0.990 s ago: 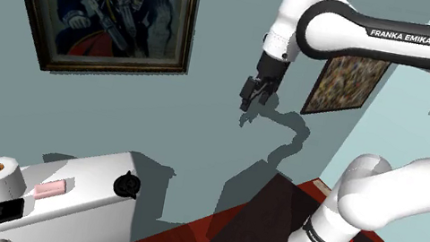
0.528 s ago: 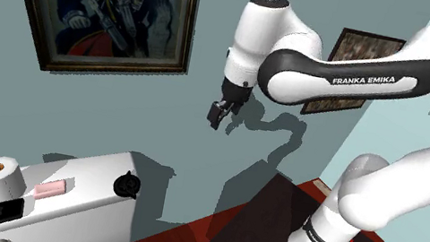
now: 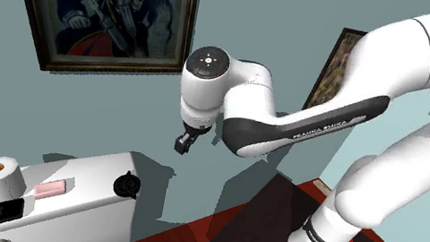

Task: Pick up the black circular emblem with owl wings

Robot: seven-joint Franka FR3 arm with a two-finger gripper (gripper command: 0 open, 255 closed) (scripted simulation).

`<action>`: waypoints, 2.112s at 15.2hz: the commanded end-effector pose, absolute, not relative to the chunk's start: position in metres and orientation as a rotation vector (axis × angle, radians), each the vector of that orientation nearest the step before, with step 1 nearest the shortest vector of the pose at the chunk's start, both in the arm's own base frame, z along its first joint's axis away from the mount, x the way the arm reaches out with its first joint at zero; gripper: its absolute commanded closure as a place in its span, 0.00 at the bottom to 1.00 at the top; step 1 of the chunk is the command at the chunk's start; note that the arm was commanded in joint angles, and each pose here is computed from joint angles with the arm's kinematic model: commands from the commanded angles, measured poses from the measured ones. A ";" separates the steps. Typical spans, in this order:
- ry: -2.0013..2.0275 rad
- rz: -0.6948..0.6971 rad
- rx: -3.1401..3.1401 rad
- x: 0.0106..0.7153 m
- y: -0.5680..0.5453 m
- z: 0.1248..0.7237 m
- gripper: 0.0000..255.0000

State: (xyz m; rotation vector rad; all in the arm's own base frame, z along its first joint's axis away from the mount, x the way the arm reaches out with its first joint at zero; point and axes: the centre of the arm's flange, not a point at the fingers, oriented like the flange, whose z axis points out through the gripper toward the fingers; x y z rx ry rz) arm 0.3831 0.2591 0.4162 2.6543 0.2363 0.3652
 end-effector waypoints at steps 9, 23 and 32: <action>0.425 0.485 2.304 0.405 0.358 0.284 0.00; 0.631 0.600 1.794 0.448 0.421 0.065 0.00; 0.683 0.626 1.633 0.466 0.423 -0.026 0.00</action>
